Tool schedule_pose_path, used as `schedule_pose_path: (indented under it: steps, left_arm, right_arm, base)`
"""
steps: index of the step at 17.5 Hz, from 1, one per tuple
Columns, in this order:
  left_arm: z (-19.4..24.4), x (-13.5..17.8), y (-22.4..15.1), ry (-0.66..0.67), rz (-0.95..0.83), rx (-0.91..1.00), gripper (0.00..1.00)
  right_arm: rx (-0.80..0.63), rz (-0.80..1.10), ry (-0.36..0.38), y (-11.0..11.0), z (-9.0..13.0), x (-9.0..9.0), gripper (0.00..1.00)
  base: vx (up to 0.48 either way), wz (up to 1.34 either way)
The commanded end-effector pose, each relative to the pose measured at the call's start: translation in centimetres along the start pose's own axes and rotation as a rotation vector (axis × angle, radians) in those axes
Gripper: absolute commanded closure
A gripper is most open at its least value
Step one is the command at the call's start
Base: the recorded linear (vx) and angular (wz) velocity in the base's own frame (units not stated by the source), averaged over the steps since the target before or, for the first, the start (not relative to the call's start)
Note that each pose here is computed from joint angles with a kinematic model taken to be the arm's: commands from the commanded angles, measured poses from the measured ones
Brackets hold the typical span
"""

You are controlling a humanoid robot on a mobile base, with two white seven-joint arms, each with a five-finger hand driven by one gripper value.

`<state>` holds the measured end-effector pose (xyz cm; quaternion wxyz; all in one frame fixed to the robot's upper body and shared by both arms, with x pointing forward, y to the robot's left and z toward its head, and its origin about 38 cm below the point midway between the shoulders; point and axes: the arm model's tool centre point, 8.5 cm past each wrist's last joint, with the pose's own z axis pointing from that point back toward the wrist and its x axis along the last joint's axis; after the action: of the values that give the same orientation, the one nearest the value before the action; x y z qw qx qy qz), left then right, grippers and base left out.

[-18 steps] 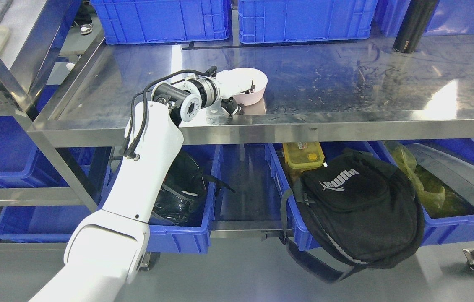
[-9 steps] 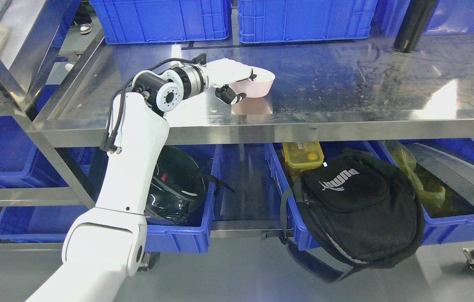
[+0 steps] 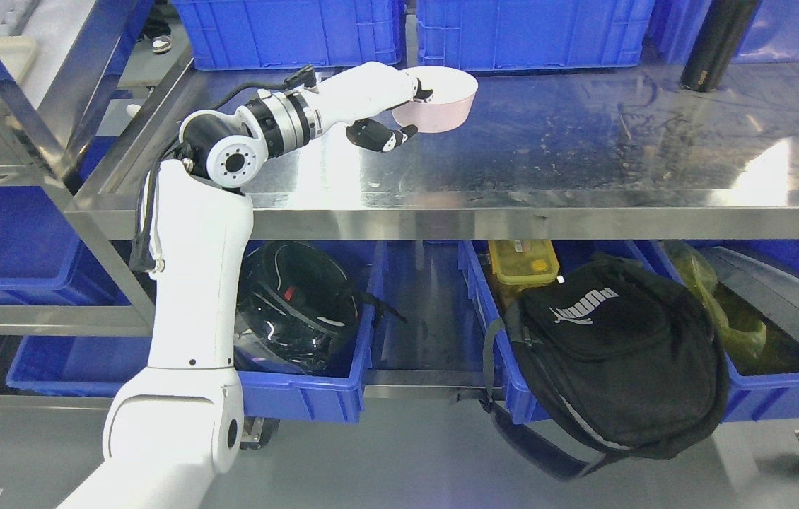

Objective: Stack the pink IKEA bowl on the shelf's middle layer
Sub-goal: 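Lift the pink bowl off the shelf with the left hand, then carry the held bowl in the left hand while driving to the other shelf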

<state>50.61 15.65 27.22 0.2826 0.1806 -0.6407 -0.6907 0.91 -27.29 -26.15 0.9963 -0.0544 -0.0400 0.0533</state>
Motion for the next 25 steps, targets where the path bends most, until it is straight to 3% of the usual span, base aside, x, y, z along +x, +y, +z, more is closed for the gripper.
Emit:
schedule_pose_path:
  steps: [1,11,25]
  left_arm:
    - [5.6,1.4,-0.9,-0.013,-0.063,0.138,1.0]
    - [3.6,4.3,-3.5,-0.125,-0.03,0.098,0.99]
    - [3.4,4.7,-4.3,-0.134,-0.018,0.096,0.99]
  right_arm:
    - [-0.016,0.002,0.008,-1.0,0.0,-1.0,0.0]
    - [-0.016,0.002,0.008,-1.0,0.0,-1.0,0.0]
    - [-0.016,0.002,0.008,-1.0,0.0,-1.0,0.0]
  base:
    - [-0.017,0.37]
    - [-0.049,0.86]
    - [0.041,1.26]
